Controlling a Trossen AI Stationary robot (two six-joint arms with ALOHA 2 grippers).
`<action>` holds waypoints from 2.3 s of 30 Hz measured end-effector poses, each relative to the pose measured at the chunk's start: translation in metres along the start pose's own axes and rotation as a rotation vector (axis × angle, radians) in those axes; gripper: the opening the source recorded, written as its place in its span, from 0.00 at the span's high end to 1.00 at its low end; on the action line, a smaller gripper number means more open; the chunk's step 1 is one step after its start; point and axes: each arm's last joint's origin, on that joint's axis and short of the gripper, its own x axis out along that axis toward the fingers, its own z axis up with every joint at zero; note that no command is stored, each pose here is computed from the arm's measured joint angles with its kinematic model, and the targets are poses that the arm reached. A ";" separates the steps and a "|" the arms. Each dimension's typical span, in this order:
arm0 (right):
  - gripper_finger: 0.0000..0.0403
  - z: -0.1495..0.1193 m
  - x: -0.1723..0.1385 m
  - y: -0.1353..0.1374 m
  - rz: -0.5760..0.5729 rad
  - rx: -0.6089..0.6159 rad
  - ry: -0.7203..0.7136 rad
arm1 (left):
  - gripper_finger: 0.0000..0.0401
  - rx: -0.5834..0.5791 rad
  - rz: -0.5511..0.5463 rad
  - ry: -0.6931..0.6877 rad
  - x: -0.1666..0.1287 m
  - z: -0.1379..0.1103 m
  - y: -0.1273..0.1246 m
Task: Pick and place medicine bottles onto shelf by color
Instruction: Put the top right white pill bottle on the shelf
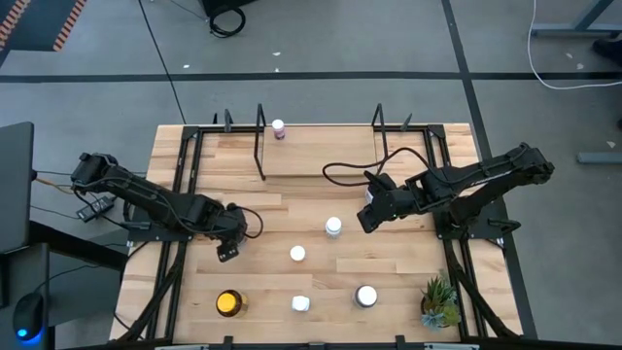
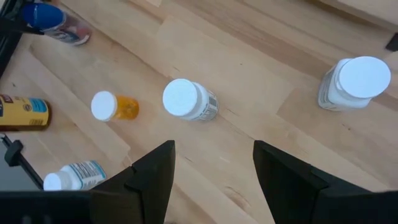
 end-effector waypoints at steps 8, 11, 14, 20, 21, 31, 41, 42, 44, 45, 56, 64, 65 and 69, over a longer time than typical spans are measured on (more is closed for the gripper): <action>0.44 -0.001 0.000 -0.001 -0.012 -0.006 0.002 | 0.25 0.112 0.018 -0.023 0.000 0.001 0.000; 0.44 0.000 0.000 -0.001 -0.006 -0.032 -0.001 | 0.25 0.118 0.031 -0.034 0.000 0.001 0.001; 0.44 0.000 0.000 -0.001 -0.010 -0.023 -0.014 | 0.25 0.118 0.035 -0.038 0.000 0.002 0.001; 0.44 0.005 0.001 -0.003 -0.042 -0.032 -0.088 | 0.25 0.119 0.034 -0.039 0.000 0.002 0.000; 0.44 0.008 0.001 -0.004 -0.047 -0.034 -0.091 | 0.25 0.119 0.034 -0.039 0.000 0.002 0.000; 0.44 0.021 0.005 -0.015 -0.108 -0.062 -0.058 | 0.25 0.248 0.023 -0.061 -0.002 0.004 -0.002; 0.44 0.020 0.011 -0.025 -0.208 -0.102 -0.080 | 0.25 0.235 0.010 -0.080 -0.002 0.006 -0.003; 0.44 0.020 0.015 -0.028 -0.218 -0.100 -0.066 | 0.25 0.219 0.008 -0.083 -0.002 0.006 -0.003; 0.44 0.017 0.024 -0.036 -0.246 -0.093 -0.030 | 0.25 0.191 0.003 -0.087 -0.002 0.007 -0.004; 0.44 0.016 0.028 -0.040 -0.262 -0.080 -0.009 | 0.25 0.185 0.003 -0.087 -0.002 0.007 -0.004; 0.36 0.014 0.067 -0.082 -0.368 0.055 0.109 | 0.25 0.141 -0.002 -0.091 -0.002 0.007 -0.004; 0.24 0.036 0.074 -0.091 -0.327 0.121 0.046 | 0.25 0.128 -0.002 -0.091 -0.002 0.007 -0.004; 0.24 0.038 0.075 -0.091 -0.324 0.121 0.041 | 0.25 0.128 -0.002 -0.091 -0.002 0.007 -0.004; 0.24 0.045 0.075 -0.097 -0.334 0.160 0.028 | 0.25 0.129 -0.003 -0.091 -0.002 0.007 -0.004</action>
